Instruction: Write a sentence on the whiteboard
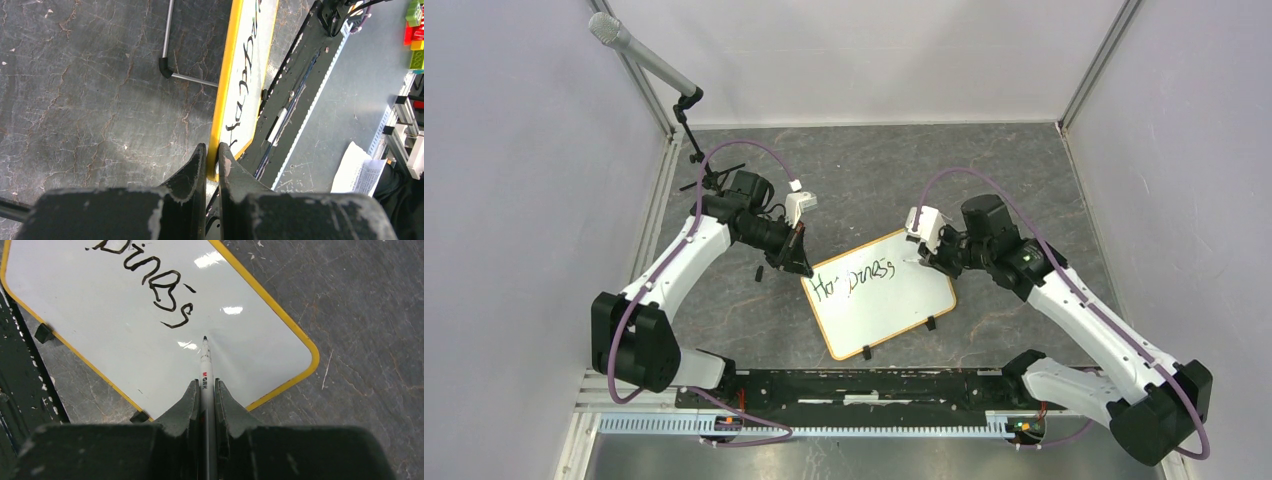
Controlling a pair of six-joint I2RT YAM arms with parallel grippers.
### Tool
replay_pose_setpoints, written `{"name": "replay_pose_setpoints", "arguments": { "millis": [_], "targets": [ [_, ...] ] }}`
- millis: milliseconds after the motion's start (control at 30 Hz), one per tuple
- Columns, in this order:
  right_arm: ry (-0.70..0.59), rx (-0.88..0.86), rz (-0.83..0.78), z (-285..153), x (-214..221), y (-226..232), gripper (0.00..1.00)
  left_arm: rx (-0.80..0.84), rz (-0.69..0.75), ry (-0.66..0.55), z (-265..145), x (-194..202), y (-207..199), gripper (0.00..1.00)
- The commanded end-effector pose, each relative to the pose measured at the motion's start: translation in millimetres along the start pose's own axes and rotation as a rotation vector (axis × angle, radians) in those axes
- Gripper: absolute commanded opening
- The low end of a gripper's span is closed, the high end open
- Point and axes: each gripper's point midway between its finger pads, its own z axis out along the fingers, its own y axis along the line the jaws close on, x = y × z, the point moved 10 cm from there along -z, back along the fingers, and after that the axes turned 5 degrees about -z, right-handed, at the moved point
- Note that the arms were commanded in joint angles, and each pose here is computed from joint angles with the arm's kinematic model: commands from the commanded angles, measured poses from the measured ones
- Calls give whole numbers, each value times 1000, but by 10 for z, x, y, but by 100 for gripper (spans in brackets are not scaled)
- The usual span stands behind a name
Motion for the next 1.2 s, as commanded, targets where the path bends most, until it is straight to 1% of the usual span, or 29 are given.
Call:
{"name": "replay_pose_setpoints", "arguments": {
  "millis": [0, 233, 567, 733, 967, 1167],
  "targets": [
    [-10, 51, -17, -50, -104, -111, 0, -19, -26, 90, 129, 115, 27, 2],
    [-17, 51, -12, -3, -110, -132, 0, -20, -25, 90, 128, 120, 26, 2],
    [47, 99, -1, -12, -26, -191, 0, -19, -26, 92, 132, 124, 30, 2],
    [58, 123, 10, -59, -2, -248, 0, -22, -25, 91, 127, 136, 25, 2],
    [42, 40, 11, -13, 15, -185, 0, -22, -27, 94, 132, 137, 31, 2],
    [65, -30, 16, 36, 86, -113, 0, -23, -26, 93, 129, 137, 28, 2]
  ]
}}
